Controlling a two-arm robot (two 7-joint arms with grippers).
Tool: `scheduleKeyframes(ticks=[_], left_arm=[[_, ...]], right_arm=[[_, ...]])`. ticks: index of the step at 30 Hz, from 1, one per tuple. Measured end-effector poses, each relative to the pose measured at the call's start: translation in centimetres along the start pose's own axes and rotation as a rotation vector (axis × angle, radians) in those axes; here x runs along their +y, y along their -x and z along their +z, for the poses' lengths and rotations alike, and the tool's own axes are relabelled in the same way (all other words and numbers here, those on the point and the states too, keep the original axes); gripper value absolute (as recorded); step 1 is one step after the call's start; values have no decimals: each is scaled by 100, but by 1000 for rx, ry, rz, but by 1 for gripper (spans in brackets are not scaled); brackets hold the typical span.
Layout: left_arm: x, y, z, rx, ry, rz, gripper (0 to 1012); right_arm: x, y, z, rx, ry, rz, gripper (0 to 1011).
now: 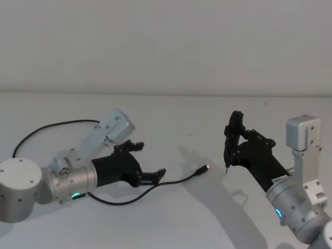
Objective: Pick up the data cable with the one hand.
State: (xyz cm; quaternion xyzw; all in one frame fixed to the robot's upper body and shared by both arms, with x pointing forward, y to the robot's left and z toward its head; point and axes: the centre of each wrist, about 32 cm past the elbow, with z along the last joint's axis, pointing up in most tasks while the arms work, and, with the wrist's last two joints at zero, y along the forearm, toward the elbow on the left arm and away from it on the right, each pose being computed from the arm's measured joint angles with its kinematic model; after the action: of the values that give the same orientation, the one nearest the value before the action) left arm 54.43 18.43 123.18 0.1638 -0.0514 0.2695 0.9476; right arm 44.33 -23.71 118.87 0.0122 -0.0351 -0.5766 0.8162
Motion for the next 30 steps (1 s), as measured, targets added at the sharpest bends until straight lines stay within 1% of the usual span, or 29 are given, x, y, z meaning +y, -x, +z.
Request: scheduleKeyframes(ticks=[1,2,3,4,5,9,12,13,16,24,30], left_arm=[[-26,-23,8,3,-19,-27,999],[-36,-34,13,5,-27,-39,1000],[-58,-60,18,9,-45,-64,999],[-58,-60,18,9,-45,-64,999],[-76,-79,23,12,-59,-84,999],[-125,-132,28,20,-96,-126,999],[-150,-164,33,21,-114,-145,1000],[-150,-164,33,21,-114,-145,1000],[-171,-190,35,21,-127,-158,999],[-224,-250,57,11,-150,-178,999],[-270,-267,64,5,-164,-193,1000]], right_arm=[[0,0,0,0,0,0,275],[0,0,0,0,0,0,275],[0,0,0,0,0,0,275],[0,0,0,0,0,0,274],[0,0,0,0,0,0,274],[0,0,0,0,0,0,275],[0,0,0,0,0,0,274],[0,0,0,0,0,0,275],[0,0,0,0,0,0,274],[0,0,0,0,0,0,274],[0,0,0,0,0,0,275]])
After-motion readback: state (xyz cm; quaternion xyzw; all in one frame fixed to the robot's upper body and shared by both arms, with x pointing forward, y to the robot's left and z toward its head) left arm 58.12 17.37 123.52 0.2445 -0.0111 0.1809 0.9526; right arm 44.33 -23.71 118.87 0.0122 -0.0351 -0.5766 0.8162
